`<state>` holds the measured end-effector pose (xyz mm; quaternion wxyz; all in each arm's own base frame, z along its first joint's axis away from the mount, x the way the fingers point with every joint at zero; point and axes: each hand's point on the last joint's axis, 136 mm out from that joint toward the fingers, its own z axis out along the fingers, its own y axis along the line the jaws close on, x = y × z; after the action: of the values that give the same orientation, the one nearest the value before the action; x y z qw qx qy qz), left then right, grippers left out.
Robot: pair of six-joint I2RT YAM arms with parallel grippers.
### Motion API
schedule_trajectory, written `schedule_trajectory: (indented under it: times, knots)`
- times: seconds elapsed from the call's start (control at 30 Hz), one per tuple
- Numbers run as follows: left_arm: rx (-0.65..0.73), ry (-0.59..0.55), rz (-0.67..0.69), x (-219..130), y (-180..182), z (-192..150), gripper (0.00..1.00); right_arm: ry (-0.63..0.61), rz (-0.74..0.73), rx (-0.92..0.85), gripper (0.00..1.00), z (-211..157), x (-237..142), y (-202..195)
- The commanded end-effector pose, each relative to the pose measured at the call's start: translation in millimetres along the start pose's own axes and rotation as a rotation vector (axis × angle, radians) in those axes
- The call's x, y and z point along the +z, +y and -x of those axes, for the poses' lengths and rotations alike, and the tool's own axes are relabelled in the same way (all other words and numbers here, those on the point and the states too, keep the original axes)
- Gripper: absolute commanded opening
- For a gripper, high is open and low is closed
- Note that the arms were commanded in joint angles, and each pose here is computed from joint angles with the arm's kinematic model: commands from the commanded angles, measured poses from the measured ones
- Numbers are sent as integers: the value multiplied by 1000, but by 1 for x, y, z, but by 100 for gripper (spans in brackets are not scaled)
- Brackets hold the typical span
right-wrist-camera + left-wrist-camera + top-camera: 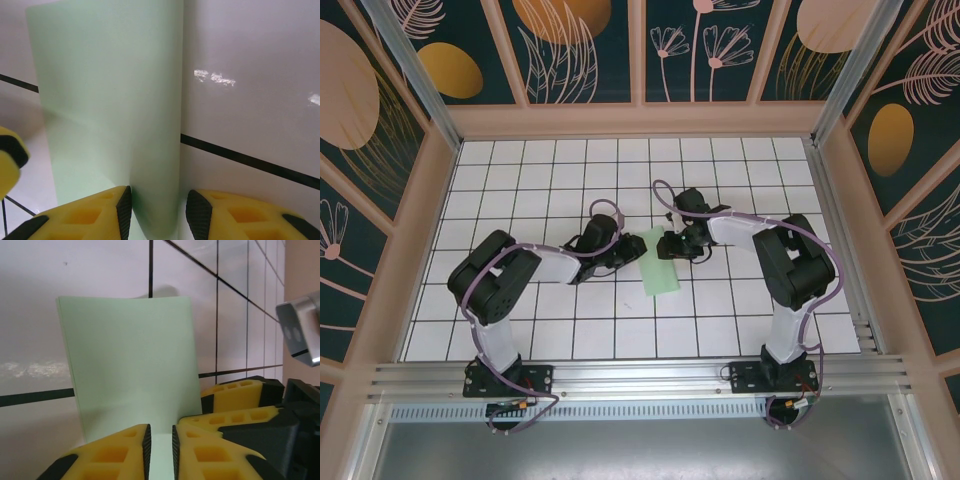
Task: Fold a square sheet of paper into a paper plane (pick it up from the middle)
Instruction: Hold the square sheet of paper at the center of the table.
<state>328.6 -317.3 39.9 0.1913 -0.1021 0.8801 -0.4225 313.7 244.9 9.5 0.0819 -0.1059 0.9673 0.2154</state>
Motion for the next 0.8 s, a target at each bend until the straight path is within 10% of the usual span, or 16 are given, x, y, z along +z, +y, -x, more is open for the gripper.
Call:
schedule_trajectory:
  times: [0.0,0.77]
  knots:
    - [8,38,55,6,8,-7,20,98,-156,16,41,-35,48,-45]
    - [12,84,56,13,10,-14,19,110,-159,23,40,-38,52,-48]
